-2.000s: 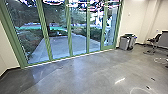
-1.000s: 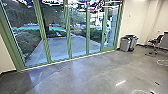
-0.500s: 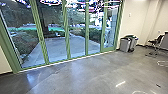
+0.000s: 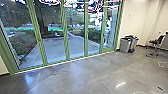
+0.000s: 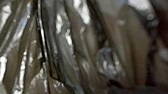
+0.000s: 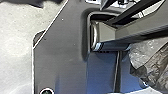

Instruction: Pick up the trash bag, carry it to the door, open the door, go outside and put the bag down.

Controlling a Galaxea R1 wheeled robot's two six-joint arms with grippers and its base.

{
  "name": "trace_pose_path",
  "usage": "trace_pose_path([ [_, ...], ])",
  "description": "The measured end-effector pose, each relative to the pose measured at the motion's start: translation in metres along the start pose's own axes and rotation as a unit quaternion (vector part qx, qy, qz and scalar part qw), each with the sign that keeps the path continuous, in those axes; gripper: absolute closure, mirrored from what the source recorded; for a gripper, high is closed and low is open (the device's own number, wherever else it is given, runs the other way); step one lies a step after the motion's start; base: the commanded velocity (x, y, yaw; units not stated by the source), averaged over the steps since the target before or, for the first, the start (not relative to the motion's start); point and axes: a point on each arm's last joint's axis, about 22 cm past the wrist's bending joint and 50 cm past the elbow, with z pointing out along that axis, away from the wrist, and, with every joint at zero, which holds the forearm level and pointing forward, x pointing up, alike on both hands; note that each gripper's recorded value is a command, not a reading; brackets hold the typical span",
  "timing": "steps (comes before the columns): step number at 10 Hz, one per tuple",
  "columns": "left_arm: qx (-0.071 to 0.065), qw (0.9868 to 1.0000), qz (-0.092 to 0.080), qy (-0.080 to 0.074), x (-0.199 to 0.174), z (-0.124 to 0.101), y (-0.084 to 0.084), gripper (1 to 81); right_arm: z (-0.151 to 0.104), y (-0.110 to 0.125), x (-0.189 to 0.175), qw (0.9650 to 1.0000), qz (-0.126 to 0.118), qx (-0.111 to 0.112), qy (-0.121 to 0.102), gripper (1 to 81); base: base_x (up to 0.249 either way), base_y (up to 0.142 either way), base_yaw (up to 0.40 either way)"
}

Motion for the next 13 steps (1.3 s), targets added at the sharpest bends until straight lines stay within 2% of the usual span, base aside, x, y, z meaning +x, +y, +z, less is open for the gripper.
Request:
trace_pose_path([
  [10,0.0,1.0,0.0,0.0,-0.0007,-0.0001,-0.0001,81.1,0.0002,0.0003,-0.0024,1.0,0.0,0.0,-0.001,1.0,0.158,0.0,0.0],
  [13,0.0,1.0,0.0,-0.001,-0.0015,-0.0001,-0.0006,81.1,0.0011,-0.0027,-0.0048,1.0,0.0,0.001,-0.002,1.0,0.158,-0.064,0.0],
])
